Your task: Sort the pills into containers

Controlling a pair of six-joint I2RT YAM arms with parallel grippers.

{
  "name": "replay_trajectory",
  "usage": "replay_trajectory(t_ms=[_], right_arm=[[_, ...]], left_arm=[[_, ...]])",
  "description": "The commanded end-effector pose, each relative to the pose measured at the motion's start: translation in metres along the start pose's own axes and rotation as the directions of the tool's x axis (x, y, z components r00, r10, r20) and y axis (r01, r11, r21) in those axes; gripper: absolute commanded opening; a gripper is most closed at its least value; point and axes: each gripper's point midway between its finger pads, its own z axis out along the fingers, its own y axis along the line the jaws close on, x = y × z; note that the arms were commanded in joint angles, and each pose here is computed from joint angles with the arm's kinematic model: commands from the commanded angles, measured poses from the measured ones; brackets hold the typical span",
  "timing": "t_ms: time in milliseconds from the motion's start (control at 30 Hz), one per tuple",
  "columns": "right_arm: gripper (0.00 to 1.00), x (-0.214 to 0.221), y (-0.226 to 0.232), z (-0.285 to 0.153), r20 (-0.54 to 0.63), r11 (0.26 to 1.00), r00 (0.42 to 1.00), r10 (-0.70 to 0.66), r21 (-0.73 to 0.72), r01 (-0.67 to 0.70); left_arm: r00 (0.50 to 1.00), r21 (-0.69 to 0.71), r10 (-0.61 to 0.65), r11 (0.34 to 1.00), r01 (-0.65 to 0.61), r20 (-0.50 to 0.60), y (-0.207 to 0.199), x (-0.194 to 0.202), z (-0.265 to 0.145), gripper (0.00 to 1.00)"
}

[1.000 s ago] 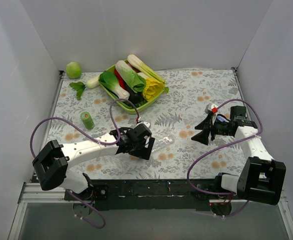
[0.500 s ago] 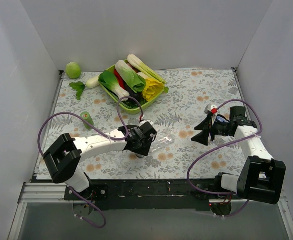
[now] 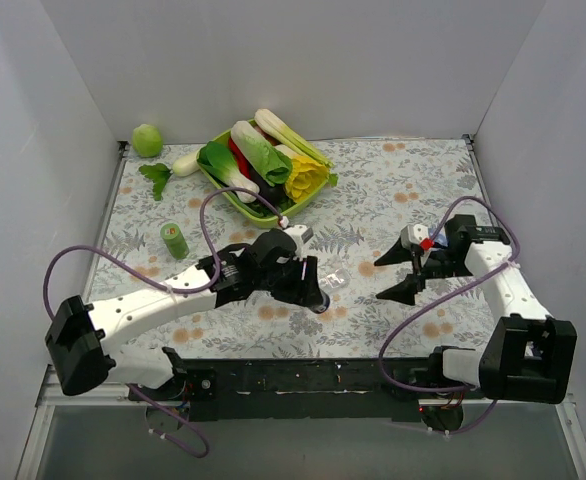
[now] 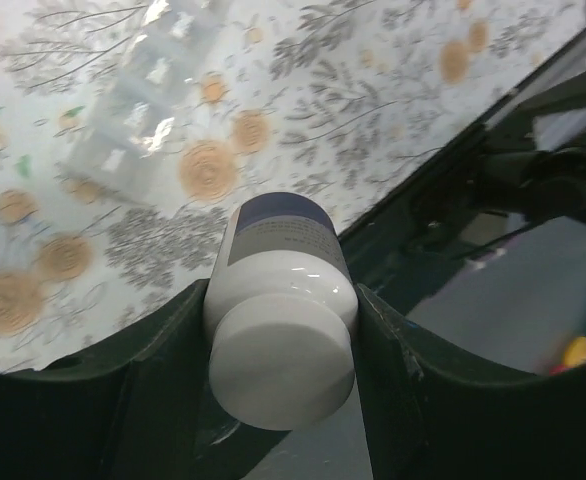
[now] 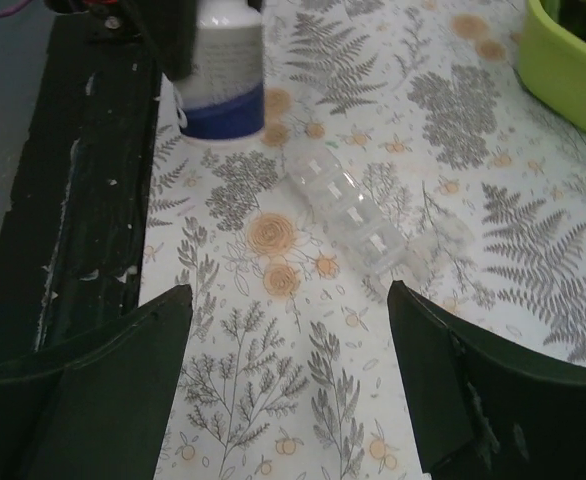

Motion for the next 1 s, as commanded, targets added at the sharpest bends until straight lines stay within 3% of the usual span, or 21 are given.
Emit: replay_trajectory(t_ms=[0,100,167,233,567,700,833,967], right_arm=[[0.87,-0.045,0.023,0.016,0.045,0.988,0.992,-0.116,-0.098,0.120],[0.87,-0.047,0.011,0.027,-0.035,0.993,0.992,-0.121,-0.003,0.120],[0.93,-0.062,-0.009,0.030,-0.075,0.961,0.974,-0.216,0.161,0.225],[0.96,-0.063,-0.008,0.032,-0.089,0.953,0.969,-0.229,0.180,0.242],[0.91,-0.041,-0.011,0.051,-0.136,0.971,0.983,-0.122,0.188,0.147],[0.82,-0.038,-0.013,0.053,-0.150,0.973,0.983,-0.108,0.188,0.136],[0.57,-0.039,-0.012,0.055,-0.149,0.976,0.984,-0.102,0.177,0.128],[0.54,-0.038,-0.009,0.056,-0.155,0.980,0.984,-0.091,0.160,0.116]], left_arm=[[0.988,0.229,-0.147,0.964,0.132,0.048,-0.059,-0.038,0.014,0.06],[0.976,0.262,-0.211,0.946,0.188,0.059,-0.074,-0.057,0.027,0.06],[0.964,0.277,-0.262,0.930,0.240,0.046,-0.081,-0.063,0.034,0.06],[0.955,0.308,-0.290,0.916,0.259,0.061,-0.091,-0.075,0.034,0.05],[0.933,0.380,-0.354,0.874,0.302,0.072,-0.106,-0.088,0.032,0.05],[0.924,0.390,-0.371,0.867,0.309,0.091,-0.105,-0.092,0.026,0.05],[0.919,0.398,-0.379,0.863,0.312,0.103,-0.105,-0.093,0.023,0.05],[0.915,0.398,-0.386,0.863,0.312,0.120,-0.104,-0.096,0.019,0.05]])
